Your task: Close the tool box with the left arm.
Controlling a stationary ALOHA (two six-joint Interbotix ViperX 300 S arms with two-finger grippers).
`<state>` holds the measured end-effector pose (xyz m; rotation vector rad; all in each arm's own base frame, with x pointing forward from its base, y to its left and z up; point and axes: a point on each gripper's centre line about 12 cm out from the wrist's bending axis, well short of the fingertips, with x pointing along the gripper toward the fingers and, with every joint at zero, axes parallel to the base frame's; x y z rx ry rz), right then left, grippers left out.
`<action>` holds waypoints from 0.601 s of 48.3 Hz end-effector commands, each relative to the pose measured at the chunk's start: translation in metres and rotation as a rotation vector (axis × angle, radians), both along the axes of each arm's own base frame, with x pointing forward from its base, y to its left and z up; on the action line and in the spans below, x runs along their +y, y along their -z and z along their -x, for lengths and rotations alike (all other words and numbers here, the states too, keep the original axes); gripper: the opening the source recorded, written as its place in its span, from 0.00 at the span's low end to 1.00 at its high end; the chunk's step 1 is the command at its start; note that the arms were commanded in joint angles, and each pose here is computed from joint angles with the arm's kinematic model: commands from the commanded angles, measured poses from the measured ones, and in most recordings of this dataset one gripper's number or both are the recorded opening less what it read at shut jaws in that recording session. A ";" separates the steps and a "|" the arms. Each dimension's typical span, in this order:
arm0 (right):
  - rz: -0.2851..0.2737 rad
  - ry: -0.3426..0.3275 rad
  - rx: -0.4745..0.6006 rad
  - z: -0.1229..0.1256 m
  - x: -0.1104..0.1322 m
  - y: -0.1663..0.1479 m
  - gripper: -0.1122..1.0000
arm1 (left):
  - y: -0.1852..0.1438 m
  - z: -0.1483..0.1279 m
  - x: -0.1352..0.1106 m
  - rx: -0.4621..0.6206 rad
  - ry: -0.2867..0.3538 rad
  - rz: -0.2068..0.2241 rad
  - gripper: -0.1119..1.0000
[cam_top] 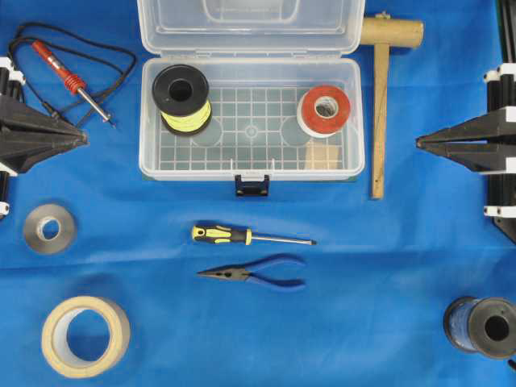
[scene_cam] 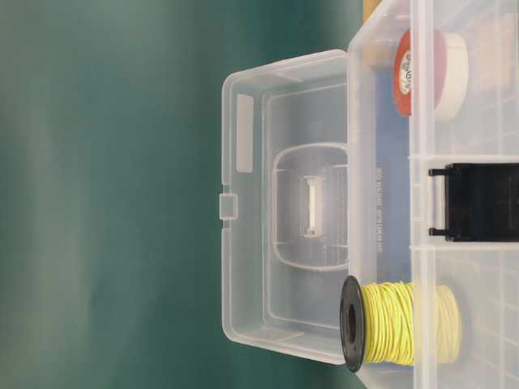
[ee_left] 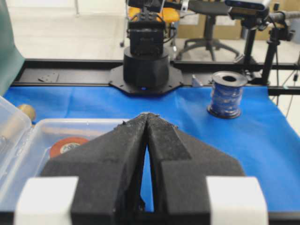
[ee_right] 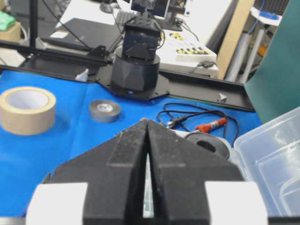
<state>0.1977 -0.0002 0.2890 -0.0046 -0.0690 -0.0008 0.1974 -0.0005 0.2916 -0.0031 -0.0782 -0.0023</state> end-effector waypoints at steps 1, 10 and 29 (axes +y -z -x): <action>0.000 0.005 -0.031 -0.003 -0.001 -0.012 0.10 | -0.010 -0.006 0.004 -0.031 -0.020 0.022 0.10; -0.001 0.020 -0.017 -0.007 -0.004 -0.013 0.10 | -0.022 -0.010 0.020 -0.093 -0.101 -0.011 0.10; -0.002 0.045 0.005 -0.010 -0.009 -0.008 0.10 | -0.033 -0.043 0.096 -0.031 -0.388 -0.020 0.11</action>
